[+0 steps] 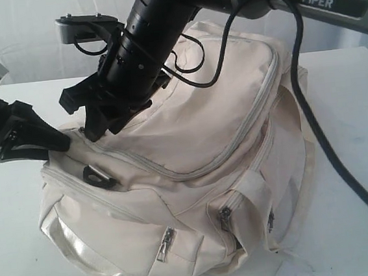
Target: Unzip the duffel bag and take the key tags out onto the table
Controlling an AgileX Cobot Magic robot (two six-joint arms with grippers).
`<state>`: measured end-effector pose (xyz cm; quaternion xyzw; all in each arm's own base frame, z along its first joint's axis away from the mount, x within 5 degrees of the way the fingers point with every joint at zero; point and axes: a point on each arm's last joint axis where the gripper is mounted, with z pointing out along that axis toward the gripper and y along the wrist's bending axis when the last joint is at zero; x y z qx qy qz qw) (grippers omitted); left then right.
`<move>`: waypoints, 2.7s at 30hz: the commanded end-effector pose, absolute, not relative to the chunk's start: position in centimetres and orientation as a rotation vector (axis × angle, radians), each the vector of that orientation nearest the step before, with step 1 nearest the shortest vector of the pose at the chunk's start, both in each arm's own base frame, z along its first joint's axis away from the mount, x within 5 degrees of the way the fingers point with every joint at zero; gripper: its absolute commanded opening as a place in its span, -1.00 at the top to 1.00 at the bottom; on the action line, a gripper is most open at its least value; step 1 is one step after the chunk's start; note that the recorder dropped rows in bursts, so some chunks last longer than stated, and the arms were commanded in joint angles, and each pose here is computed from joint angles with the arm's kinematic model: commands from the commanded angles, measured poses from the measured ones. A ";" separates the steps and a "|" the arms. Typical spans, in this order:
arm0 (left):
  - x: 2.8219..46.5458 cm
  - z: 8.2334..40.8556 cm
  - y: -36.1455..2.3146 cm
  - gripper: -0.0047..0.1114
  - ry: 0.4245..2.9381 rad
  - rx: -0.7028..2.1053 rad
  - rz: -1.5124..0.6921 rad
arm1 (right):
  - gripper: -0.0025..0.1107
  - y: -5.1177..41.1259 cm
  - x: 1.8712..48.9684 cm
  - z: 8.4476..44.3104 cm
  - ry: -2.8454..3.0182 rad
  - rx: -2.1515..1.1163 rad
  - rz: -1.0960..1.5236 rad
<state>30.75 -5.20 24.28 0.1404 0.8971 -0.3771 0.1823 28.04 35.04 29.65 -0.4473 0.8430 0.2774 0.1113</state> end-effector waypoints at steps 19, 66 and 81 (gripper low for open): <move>31.2 24.7 -5.3 0.92 2.488 0.327 -1.079 | 0.96 34.1 27.8 29.3 2.504 -1.393 0.757; 30.4 24.3 -5.2 0.92 2.568 0.400 -1.082 | 0.96 31.3 26.4 30.4 2.389 -1.249 0.686; 30.4 24.3 -5.3 0.92 2.565 0.397 -1.086 | 0.96 34.0 27.8 28.7 2.282 -1.153 0.897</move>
